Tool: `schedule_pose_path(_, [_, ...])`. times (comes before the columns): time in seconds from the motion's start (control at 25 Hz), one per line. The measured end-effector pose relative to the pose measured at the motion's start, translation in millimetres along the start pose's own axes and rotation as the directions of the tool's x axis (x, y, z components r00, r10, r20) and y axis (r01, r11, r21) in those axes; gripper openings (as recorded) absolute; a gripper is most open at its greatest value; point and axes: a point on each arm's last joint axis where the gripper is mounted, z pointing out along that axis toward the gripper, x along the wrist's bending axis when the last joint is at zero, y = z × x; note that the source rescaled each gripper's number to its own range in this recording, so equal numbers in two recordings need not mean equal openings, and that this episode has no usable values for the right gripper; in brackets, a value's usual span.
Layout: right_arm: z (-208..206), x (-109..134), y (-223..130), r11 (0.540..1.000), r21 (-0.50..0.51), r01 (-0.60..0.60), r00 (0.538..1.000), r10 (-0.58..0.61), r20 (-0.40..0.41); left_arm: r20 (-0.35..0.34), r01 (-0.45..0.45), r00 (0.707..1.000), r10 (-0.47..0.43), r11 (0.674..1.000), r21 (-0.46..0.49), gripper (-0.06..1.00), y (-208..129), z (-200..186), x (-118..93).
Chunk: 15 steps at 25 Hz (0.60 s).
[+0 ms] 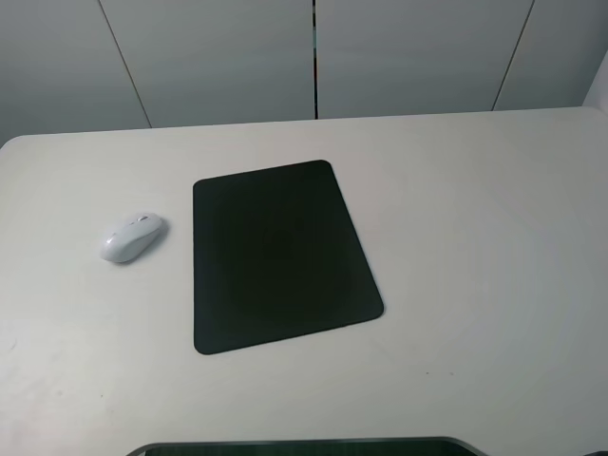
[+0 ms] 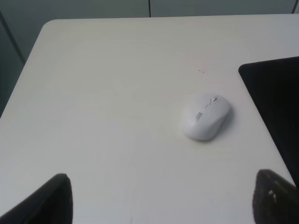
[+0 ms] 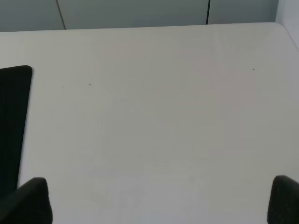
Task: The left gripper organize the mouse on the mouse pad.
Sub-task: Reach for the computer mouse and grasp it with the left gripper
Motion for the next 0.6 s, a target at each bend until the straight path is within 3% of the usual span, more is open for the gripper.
schedule_pose_path(0.6, [0.0,0.0,0.0,1.000,0.000,0.002,1.000,-0.002,0.000,0.000,0.002,1.000,-0.002,1.000,0.000,0.95,0.0,0.0,0.0])
